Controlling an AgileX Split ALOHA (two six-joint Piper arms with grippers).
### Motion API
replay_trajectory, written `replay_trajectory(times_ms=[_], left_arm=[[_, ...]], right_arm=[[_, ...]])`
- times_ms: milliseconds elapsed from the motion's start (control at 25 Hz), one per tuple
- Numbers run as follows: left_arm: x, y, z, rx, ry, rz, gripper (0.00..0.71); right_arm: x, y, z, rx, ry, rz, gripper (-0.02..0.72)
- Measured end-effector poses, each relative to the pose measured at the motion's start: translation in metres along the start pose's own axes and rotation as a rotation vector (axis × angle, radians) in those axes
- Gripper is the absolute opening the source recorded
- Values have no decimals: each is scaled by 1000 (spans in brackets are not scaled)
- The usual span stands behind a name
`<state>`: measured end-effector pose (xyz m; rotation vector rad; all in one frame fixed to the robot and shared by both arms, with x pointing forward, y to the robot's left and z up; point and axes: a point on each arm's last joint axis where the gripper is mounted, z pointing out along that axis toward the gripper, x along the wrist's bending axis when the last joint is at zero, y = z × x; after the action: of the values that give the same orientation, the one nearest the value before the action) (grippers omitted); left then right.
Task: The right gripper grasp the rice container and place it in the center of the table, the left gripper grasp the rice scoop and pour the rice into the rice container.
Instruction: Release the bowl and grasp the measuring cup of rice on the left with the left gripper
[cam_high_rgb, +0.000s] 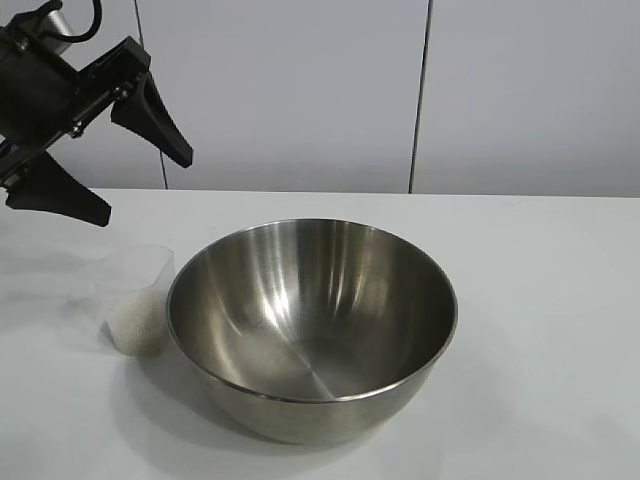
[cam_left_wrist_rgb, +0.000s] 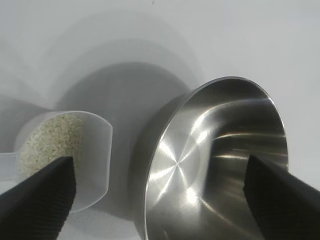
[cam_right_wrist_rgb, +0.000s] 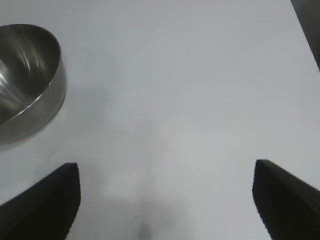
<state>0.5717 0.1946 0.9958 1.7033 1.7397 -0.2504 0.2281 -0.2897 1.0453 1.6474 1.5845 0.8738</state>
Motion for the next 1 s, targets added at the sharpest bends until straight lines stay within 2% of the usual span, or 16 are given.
replay_trajectory(times_ms=[80, 560, 760, 880, 1000], left_arm=[[0, 0, 0, -1, 0, 0, 656], [0, 1, 0, -9, 3, 0, 656], [-2, 2, 0, -24, -19, -29, 656], [-5, 8, -3, -47, -26, 49, 656], [-13, 13, -17, -161, 4, 175, 630]], right_arm=[[-1, 2, 4, -35, -9, -7, 641], [-2, 1, 6, -60, -11, -14, 641], [-2, 1, 6, -62, -8, -15, 641], [-2, 1, 6, -62, -8, -15, 640], [-2, 1, 6, -62, -8, -15, 640]])
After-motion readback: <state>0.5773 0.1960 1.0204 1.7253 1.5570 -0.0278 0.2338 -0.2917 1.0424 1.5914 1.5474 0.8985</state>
